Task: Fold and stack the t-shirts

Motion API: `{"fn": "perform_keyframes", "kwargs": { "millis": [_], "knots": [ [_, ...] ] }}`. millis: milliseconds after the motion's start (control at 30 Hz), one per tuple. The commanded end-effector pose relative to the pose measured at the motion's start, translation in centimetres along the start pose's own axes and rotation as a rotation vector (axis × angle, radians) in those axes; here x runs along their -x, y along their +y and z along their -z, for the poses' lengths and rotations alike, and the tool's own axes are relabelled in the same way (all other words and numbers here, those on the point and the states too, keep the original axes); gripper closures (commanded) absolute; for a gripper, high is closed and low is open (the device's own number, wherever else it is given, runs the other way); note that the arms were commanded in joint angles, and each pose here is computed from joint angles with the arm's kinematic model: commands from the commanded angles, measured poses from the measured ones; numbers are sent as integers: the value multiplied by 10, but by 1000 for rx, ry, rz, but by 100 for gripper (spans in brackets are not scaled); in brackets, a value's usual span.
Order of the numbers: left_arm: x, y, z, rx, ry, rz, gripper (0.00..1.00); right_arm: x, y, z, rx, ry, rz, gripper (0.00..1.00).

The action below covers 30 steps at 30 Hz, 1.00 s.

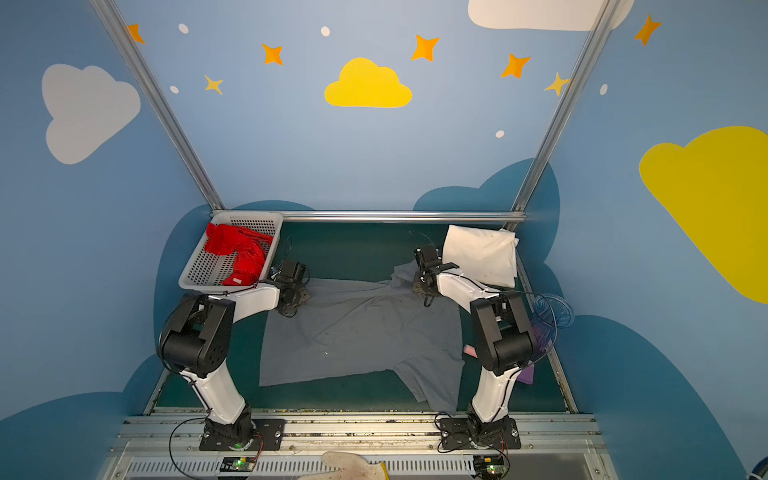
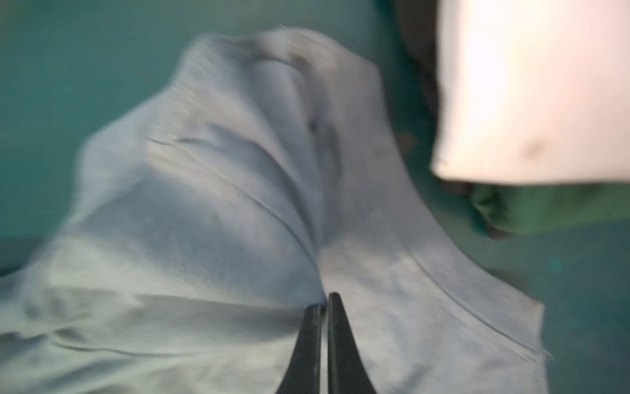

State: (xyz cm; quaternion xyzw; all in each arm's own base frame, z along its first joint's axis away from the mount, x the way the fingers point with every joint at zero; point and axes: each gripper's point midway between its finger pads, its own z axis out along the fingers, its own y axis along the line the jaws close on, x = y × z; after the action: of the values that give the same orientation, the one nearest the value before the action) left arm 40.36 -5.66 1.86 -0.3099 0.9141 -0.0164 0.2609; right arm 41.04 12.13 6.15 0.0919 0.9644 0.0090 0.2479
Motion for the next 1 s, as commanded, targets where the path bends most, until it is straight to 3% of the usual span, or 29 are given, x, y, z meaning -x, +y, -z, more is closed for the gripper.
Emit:
{"fn": "perform_keyframes", "kwargs": {
  "millis": [0,233,333,400,500,800,967],
  "knots": [
    [-37,27,-19,75,135,-21,96,0,-26,11,-60,-11,-52,93],
    [-34,26,-20,68,134,-6,96,1,-40,19,-44,-9,-87,88],
    [-34,26,-20,67,134,-6,96,6,-21,30,42,14,-49,78],
    [-35,26,-20,68,135,-6,96,6,5,39,115,28,4,64],
    [-35,26,-20,66,138,-14,96,5,41,47,191,43,82,57],
    [-37,27,-19,60,141,-15,96,-1,122,29,336,113,172,52],
    [-37,27,-18,52,139,-19,96,-1,135,-6,219,164,277,52]
  ]
}}
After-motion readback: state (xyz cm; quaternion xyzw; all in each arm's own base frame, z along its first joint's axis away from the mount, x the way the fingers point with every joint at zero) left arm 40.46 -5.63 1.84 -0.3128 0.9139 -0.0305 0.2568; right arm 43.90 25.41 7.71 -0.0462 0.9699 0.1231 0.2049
